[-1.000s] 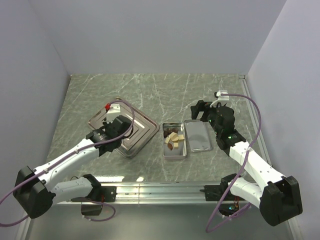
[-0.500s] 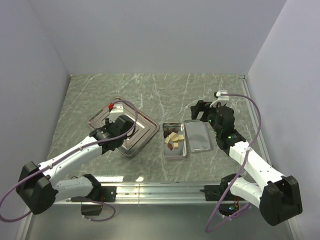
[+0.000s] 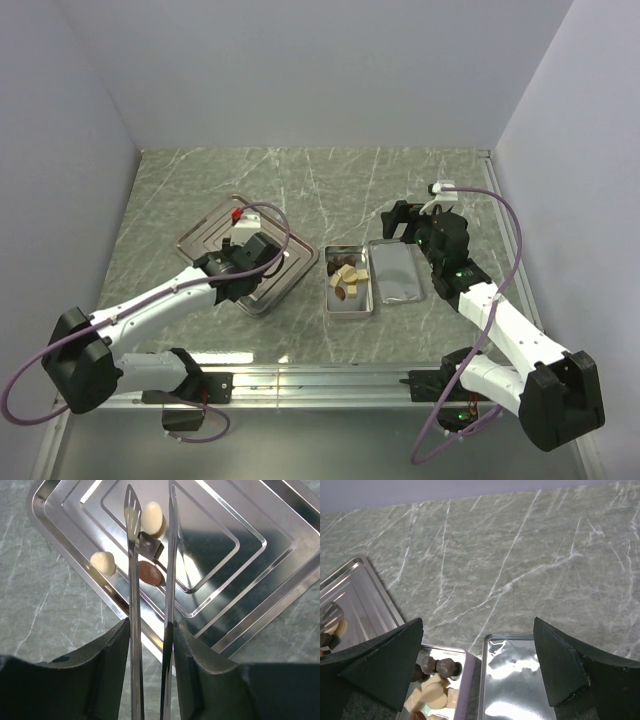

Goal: Pack the chocolate

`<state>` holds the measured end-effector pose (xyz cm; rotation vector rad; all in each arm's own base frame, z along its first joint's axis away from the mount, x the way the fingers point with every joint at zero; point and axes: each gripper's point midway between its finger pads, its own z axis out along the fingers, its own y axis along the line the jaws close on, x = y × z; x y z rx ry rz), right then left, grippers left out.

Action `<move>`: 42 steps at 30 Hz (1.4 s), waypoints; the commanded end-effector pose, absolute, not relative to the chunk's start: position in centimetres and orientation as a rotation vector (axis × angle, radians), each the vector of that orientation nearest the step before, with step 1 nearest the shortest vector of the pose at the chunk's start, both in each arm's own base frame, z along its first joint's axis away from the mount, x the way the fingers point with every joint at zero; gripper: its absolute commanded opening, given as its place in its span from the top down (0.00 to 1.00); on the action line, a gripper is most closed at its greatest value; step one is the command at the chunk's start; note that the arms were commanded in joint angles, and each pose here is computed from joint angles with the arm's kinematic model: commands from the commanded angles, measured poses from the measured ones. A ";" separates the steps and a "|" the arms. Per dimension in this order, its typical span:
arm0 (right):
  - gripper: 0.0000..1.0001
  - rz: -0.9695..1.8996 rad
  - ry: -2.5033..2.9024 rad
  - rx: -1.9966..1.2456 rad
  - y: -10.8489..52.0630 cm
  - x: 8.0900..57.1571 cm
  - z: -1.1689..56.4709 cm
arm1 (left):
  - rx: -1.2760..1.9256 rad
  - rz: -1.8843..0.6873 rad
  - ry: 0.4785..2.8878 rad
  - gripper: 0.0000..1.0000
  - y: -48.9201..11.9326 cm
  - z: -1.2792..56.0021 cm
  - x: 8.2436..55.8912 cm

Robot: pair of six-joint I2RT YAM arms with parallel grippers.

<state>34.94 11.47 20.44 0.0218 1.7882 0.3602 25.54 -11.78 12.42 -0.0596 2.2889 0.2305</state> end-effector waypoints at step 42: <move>0.03 0.355 1.729 0.021 11.4 35.9 23.1 | -0.011 0.215 2.224 0.60 -14.3 14.6 24.8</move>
